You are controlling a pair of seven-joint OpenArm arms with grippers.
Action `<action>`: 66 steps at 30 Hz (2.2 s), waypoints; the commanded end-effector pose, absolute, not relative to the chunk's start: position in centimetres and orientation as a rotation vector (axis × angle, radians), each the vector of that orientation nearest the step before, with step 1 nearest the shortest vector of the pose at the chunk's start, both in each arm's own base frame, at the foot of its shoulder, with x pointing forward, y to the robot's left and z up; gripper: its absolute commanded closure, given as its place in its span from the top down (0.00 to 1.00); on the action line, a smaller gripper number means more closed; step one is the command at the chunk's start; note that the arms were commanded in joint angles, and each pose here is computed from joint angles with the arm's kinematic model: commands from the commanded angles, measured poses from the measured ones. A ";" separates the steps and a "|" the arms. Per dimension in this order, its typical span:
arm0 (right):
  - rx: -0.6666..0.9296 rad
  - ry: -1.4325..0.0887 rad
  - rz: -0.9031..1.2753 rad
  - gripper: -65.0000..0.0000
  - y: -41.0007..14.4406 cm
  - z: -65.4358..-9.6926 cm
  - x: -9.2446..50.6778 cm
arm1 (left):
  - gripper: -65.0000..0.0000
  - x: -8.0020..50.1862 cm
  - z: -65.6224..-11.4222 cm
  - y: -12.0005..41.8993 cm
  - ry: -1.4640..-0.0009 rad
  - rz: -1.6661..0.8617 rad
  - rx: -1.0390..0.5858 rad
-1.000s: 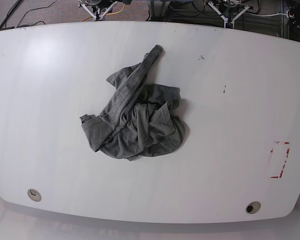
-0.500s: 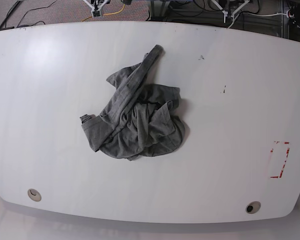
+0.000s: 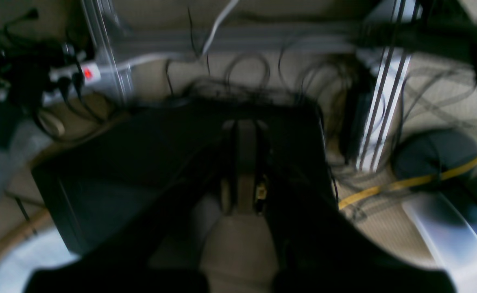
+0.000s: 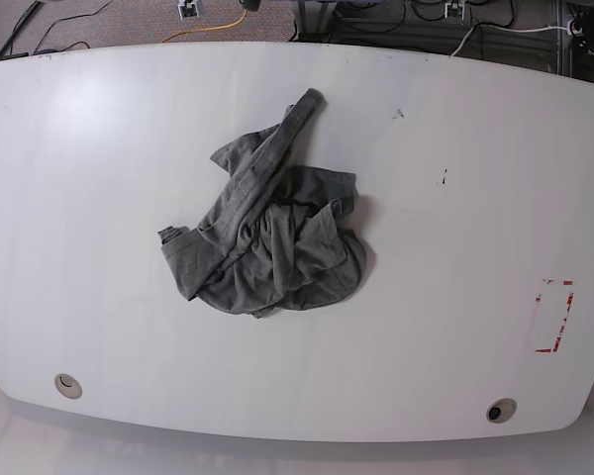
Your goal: Layout the t-shirt on the table in an organized manner, then fold the t-shirt properly
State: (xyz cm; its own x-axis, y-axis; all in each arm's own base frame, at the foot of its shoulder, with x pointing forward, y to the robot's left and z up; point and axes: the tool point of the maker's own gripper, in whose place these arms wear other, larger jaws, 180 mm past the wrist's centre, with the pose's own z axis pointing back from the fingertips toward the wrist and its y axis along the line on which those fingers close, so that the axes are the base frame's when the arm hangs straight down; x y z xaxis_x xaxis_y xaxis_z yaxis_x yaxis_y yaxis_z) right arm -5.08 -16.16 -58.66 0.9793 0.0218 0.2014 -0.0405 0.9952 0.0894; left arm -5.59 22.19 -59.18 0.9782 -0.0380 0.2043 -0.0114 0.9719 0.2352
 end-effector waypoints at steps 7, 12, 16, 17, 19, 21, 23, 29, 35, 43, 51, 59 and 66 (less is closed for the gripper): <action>0.087 -0.193 0.039 0.03 -16.6 -57.0 -7.5 | 0.00 -7.9 -57.1 23.1 -0.223 0.031 0.257; 0.084 -0.199 0.048 0.03 -16.6 -56.0 -8.3 | 0.00 -8.3 -56.0 22.6 -0.236 -0.003 0.250; 0.083 -0.205 0.054 0.03 -16.5 -55.2 -8.7 | 0.00 -8.6 -55.2 22.0 -0.245 -0.027 0.239; 0.082 -0.210 0.058 0.03 -16.5 -54.9 -8.6 | 0.00 -8.5 -54.9 21.7 -0.253 -0.035 0.234; 0.081 -0.219 0.062 0.03 -16.5 -54.5 -8.5 | 0.00 -8.9 -54.6 21.1 -0.254 -0.034 0.227; 0.079 -0.224 0.068 0.03 -16.5 -54.0 -8.7 | 0.00 -9.1 -54.0 20.7 -0.260 -0.028 0.224; 0.078 -0.230 0.072 0.03 -16.5 -53.6 -8.8 | 0.00 -9.2 -53.4 20.4 -0.268 -0.029 0.223; 0.075 -0.244 0.089 0.03 -16.5 -51.9 -9.2 | 0.00 -9.7 -51.3 19.5 -0.291 -0.021 0.224; 0.074 -0.250 0.102 0.03 -16.4 -50.3 -9.9 | 0.00 -10.6 -49.4 19.7 -0.292 -0.035 0.235; 0.074 -0.266 0.122 0.03 -16.2 -47.9 -10.4 | 0.00 -11.0 -46.8 20.1 -0.308 -0.057 0.253; 0.087 -0.317 0.110 0.03 -15.7 -44.9 -9.6 | 0.00 -9.6 -44.2 19.3 -0.366 -0.090 0.241; 0.108 -0.363 0.068 0.03 -15.4 -42.0 -8.5 | 0.00 -7.0 -41.4 17.7 -0.450 -0.116 0.213; 0.112 -0.415 0.087 0.03 -15.0 -40.3 -6.6 | 0.00 -5.3 -40.0 17.4 -0.502 -0.123 0.212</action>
State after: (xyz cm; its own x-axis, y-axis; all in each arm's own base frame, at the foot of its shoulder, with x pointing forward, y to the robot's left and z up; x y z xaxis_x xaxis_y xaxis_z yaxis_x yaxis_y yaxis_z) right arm -7.32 -15.15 -41.20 0.9242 0.0599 0.3773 -0.1000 0.9911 0.0876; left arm -5.51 17.30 -40.84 0.8781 -0.1619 0.4502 0.0660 0.9730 0.2212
